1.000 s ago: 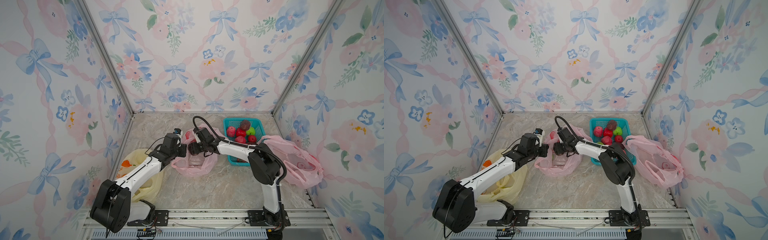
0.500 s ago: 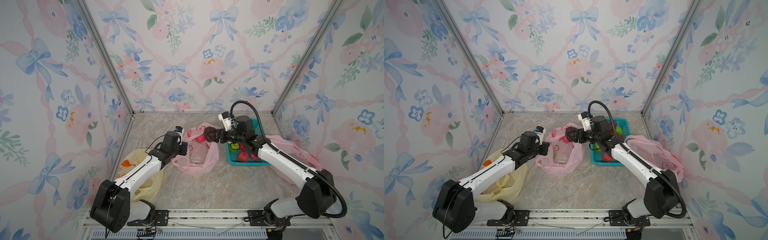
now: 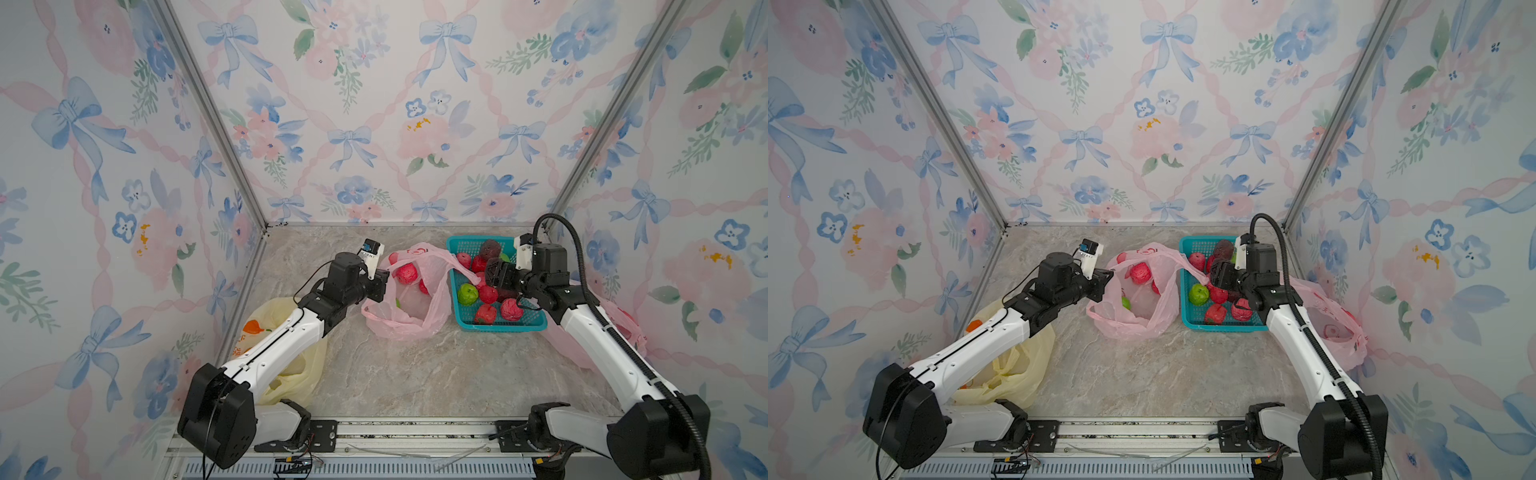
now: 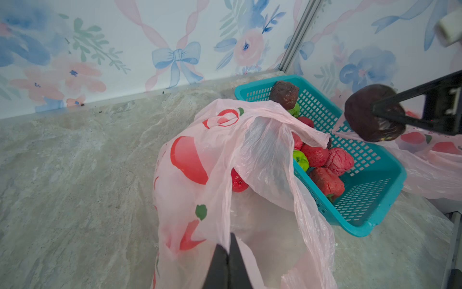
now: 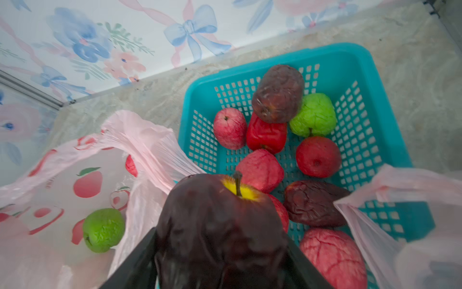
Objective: Untie the knot of a plastic bag & take out the apple
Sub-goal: Place the apple in the basket, then pick up the apple from the plastic bag, then place the apple in the basket.
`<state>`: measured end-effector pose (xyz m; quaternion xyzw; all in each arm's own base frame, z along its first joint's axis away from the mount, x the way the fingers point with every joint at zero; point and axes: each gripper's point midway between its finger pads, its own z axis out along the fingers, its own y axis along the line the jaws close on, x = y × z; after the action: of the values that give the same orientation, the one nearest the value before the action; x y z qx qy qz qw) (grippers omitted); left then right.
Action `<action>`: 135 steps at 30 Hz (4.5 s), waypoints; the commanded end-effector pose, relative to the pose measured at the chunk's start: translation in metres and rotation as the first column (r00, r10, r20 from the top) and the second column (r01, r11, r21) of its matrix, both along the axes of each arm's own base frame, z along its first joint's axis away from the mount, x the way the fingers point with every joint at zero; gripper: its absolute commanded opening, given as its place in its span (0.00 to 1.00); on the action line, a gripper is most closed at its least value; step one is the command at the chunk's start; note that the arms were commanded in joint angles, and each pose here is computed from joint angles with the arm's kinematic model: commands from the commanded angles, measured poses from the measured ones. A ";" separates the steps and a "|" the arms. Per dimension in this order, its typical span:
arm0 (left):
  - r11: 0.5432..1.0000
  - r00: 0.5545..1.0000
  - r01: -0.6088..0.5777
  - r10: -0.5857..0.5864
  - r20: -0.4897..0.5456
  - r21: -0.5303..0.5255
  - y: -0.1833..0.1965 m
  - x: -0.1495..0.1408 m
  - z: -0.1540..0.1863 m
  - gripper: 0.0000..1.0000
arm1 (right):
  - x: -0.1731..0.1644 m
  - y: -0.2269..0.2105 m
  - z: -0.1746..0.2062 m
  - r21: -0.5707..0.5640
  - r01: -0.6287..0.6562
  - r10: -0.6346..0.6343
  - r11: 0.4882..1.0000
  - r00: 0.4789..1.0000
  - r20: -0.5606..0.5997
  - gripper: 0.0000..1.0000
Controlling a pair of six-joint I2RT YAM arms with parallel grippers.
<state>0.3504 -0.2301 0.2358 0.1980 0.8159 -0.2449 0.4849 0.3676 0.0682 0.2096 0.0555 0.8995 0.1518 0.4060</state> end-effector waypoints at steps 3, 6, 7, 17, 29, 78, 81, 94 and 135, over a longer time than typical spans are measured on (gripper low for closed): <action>0.997 0.990 0.079 -0.079 0.115 0.007 -0.017 0.003 0.013 0.00 | -0.011 -0.027 -0.057 -0.113 0.059 -0.076 0.992 0.984 -0.160 0.66; 0.997 0.994 0.076 -0.077 0.077 0.023 -0.014 -0.002 -0.011 0.00 | -0.015 -0.027 -0.073 -0.121 0.048 -0.074 0.991 0.972 -0.221 0.66; 0.997 0.996 0.077 -0.079 0.052 0.029 -0.012 -0.007 -0.022 0.00 | -0.017 -0.026 -0.077 -0.118 0.043 -0.069 0.992 0.971 -0.231 0.66; 0.996 0.996 0.084 -0.082 -0.039 0.037 0.002 -0.054 -0.067 0.00 | -0.019 -0.026 -0.098 -0.126 0.030 -0.065 0.992 0.956 -0.285 0.77; 0.996 0.993 0.071 -0.065 -0.096 0.058 0.007 -0.060 -0.087 0.00 | -0.016 -0.026 -0.064 -0.159 0.013 -0.046 0.987 0.978 -0.205 0.88; 0.986 0.982 -0.159 0.164 -0.095 0.049 0.021 -0.032 -0.079 0.06 | 0.010 0.250 -0.077 -0.243 -0.554 0.536 0.796 0.832 -0.141 0.83; 0.987 0.983 -0.158 0.161 -0.092 0.042 0.020 -0.031 -0.076 0.09 | 0.010 0.253 -0.084 -0.240 -0.559 0.536 0.794 0.829 -0.157 0.83; 0.989 0.981 -0.142 0.147 -0.129 0.046 0.014 -0.031 -0.081 0.07 | 0.026 0.256 -0.120 -0.321 -0.519 0.471 0.792 0.854 -0.221 0.83; 0.964 0.962 -0.252 0.259 -0.089 0.085 0.038 -0.030 -0.072 0.07 | 0.020 0.027 0.037 -0.111 -0.120 0.123 0.987 0.992 0.020 0.46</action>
<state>0.3211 -0.1949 0.1556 0.1088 0.8685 -0.1621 0.4555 0.3898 0.1489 0.2900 -0.0714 0.8575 0.2435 0.4476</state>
